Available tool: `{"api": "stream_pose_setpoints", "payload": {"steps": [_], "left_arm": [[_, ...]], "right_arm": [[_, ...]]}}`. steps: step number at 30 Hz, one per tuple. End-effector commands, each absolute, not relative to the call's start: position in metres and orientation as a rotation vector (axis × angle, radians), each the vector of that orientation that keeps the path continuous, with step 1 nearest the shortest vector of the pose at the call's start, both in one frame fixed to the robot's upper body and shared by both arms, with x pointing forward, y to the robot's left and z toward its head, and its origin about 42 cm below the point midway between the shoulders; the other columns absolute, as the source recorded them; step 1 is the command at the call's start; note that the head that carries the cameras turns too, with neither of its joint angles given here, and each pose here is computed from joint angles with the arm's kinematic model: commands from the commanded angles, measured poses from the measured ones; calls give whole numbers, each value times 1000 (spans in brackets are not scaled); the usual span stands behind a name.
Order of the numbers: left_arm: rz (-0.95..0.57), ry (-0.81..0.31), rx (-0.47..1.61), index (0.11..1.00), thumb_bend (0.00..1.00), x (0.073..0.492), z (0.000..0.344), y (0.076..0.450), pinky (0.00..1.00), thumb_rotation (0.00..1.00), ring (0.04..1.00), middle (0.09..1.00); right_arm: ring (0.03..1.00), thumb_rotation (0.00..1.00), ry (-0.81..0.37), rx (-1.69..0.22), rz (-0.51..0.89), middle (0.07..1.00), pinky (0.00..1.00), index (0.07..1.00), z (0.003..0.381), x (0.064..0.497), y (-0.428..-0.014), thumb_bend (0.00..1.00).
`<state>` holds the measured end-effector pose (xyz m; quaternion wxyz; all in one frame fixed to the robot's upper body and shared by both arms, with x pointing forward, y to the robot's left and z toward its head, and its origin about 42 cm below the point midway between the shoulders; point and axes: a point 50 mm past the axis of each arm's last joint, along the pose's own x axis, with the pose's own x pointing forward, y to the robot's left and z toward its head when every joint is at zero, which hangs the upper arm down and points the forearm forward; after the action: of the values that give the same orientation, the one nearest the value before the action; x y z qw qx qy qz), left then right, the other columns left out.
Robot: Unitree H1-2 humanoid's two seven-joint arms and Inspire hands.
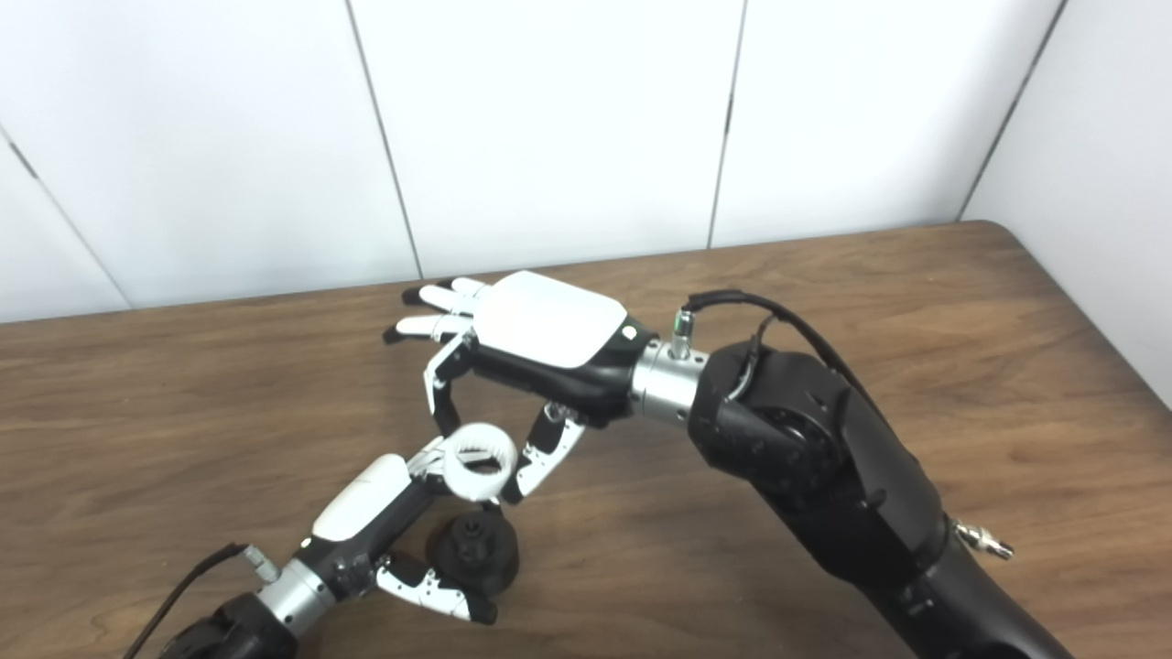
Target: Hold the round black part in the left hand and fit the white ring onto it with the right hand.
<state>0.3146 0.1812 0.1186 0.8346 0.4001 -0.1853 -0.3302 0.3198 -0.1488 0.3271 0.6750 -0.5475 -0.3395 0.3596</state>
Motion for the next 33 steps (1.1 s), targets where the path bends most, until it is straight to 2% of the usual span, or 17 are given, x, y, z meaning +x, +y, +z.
{"api": "stream_pose_setpoints", "payload": {"steps": [1, 13, 33], "left_arm": [[-688, -461, 869, 482, 525, 321, 135, 175, 1000, 55, 1000, 859], [-692, -468, 894, 482, 525, 322, 138, 176, 1000, 57, 1000, 856], [-718, -500, 889, 482, 525, 318, 149, 173, 1000, 56, 1000, 871]], "right_arm": [[1000, 142, -858, -1212, 805, 905, 1000, 482, 344, 312, -144, 526], [1000, 139, -820, -1184, 870, 891, 1000, 482, 333, 303, -145, 526], [1000, 137, -761, -1215, 865, 890, 1000, 482, 304, 308, -152, 526]]}}
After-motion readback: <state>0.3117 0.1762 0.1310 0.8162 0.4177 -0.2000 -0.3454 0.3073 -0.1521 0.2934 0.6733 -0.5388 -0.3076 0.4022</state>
